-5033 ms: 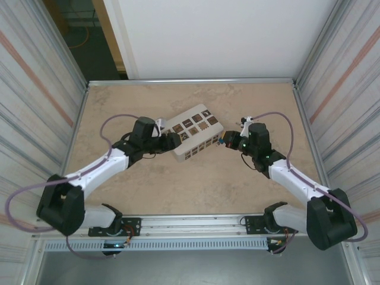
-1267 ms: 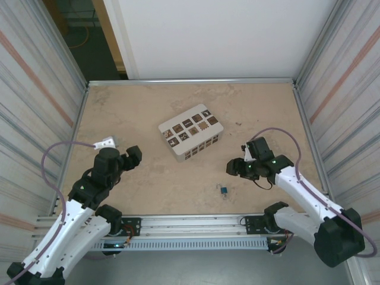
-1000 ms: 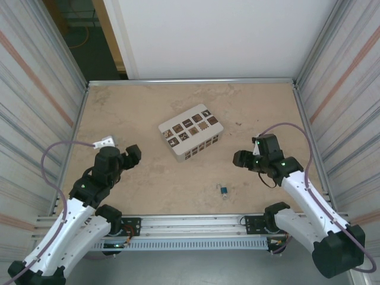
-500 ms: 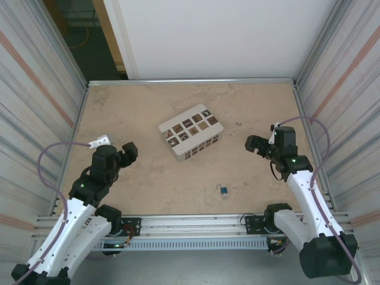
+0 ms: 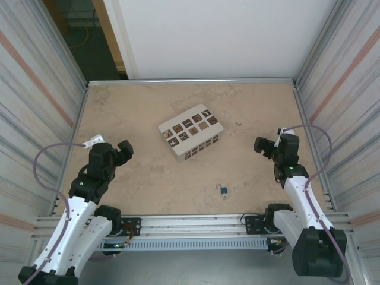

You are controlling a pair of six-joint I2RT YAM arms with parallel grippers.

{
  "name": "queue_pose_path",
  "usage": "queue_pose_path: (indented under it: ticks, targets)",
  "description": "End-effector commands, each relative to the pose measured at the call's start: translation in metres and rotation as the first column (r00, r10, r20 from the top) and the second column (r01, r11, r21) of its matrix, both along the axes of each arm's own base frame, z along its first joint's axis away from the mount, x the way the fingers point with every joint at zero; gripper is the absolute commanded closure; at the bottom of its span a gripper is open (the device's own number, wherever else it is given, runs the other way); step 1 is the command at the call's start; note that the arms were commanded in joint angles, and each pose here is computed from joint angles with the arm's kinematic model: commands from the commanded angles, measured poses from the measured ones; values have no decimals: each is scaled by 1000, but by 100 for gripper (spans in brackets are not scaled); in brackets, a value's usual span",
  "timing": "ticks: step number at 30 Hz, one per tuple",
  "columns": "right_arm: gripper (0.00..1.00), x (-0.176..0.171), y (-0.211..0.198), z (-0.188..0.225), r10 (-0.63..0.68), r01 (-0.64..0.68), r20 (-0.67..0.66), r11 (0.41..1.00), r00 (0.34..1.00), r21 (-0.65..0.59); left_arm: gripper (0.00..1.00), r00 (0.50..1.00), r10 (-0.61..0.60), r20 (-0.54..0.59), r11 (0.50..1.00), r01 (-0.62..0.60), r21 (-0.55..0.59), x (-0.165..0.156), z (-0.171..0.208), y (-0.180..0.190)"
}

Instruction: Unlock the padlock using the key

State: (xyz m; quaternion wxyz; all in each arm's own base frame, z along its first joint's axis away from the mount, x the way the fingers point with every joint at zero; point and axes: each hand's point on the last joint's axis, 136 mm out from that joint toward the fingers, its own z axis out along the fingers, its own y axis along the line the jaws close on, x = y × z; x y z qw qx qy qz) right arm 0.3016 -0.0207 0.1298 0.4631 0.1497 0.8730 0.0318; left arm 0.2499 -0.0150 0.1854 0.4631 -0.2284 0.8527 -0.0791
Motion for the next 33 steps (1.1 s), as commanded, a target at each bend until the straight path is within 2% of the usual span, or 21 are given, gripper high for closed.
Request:
queue_pose_path:
  ticks: [1, 12, 23, 27, 33]
  targets:
    - [1, 17, -15, 15, -30, 40, 128, 996, 991, -81, 6, 1000, -9, -27, 1000, 9, 2, -1, -6, 1]
    - [1, 32, -18, -22, 11, 7, 151, 993, 988, -118, 6, 999, -2, -38, 1000, 1, -13, 0, -14, 0]
    - [1, 54, -10, -10, 96, -51, 283, 985, 954, -164, 5, 999, -10, -32, 1000, 9, -26, 2, -14, -2]
    - [1, 63, -6, -11, 110, -72, 326, 989, 939, -126, 5, 999, -21, -25, 999, 20, -29, 2, -11, -4]
    - [1, 71, -4, -36, 124, -94, 292, 989, 948, -117, 5, 1000, -21, -23, 1000, 20, -22, 2, -8, -3]
